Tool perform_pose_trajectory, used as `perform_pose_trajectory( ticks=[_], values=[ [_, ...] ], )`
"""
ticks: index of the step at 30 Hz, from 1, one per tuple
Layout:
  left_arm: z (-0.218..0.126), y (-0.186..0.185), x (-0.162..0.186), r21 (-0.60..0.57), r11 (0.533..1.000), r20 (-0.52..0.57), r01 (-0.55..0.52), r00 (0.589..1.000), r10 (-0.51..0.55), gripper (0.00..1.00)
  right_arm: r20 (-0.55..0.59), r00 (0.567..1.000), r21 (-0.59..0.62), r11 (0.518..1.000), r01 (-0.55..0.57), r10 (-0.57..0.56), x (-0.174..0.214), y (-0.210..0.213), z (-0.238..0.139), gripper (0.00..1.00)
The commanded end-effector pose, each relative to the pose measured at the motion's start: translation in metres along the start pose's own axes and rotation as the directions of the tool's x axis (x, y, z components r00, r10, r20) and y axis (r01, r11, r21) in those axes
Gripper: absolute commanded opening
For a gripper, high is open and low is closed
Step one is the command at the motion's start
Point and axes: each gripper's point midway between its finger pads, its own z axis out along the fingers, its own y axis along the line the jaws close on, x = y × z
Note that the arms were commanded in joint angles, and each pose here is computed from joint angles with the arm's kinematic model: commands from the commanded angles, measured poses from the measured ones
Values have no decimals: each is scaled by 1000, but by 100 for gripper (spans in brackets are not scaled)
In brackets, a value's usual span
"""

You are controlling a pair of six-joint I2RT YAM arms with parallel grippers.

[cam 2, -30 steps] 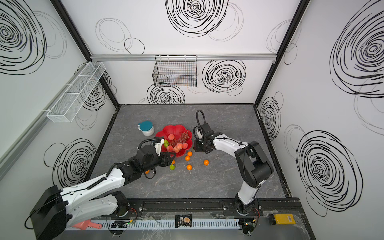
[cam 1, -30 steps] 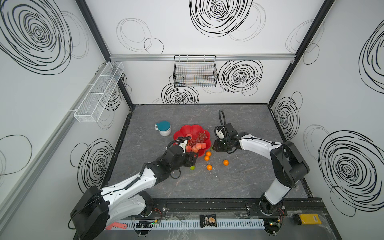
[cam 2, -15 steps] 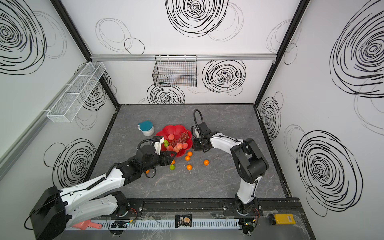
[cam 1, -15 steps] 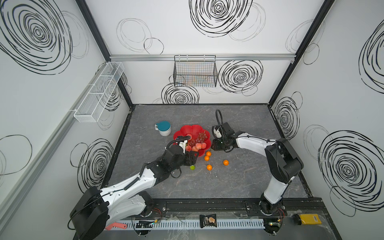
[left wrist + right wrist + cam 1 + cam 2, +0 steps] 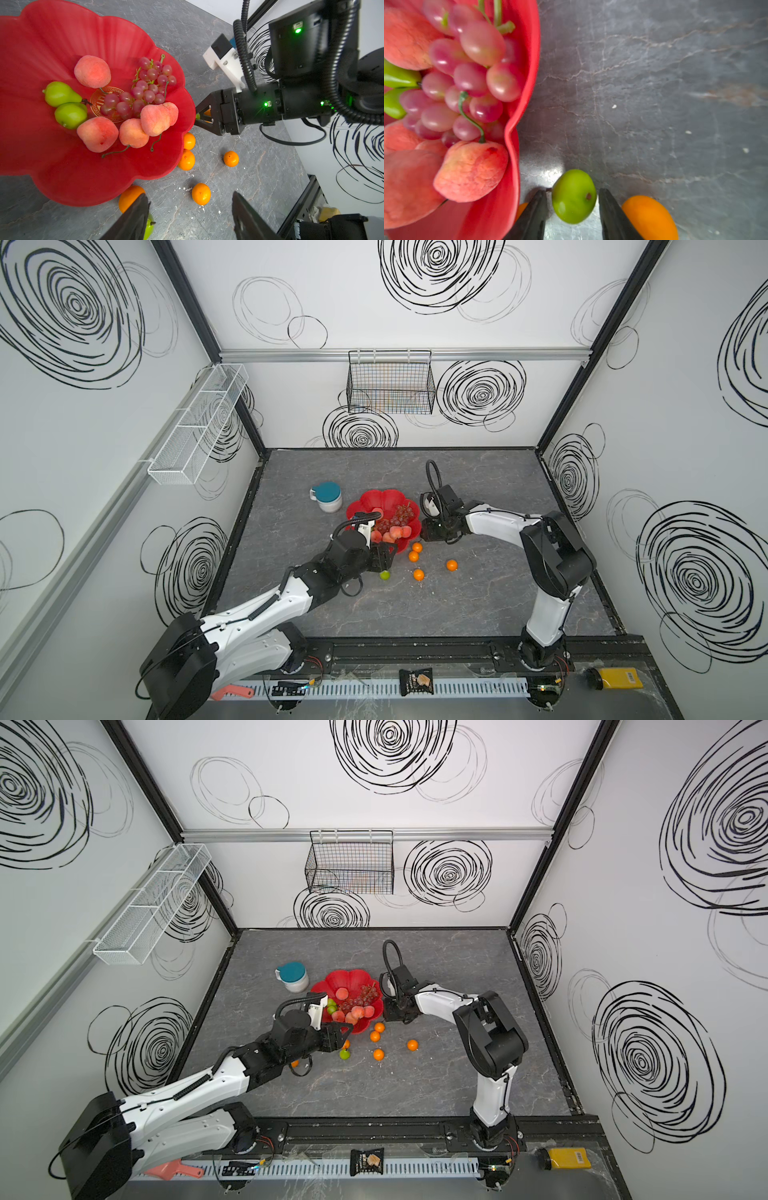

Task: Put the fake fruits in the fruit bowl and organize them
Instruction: 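Close the right gripper on the small green fruit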

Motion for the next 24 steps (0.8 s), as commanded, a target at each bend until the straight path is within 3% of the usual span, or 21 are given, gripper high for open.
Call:
perform_pose_trajectory(
  ticks=[1, 15, 24],
  values=[
    [-2, -3, -6, 20, 1000, 33, 9, 999, -10, 67, -20, 1000, 6, 1000, 13, -13, 0, 3, 4, 46],
    [-3, 3, -6, 1, 1000, 39, 17, 999, -17, 67, -21, 1000, 19, 1000, 7, -6, 2, 0, 5, 39],
    [-16, 22, -21, -54, 997, 84, 45, 996, -41, 68, 48, 999, 22, 1000, -9, 8, 0, 1, -28, 38]
  ],
)
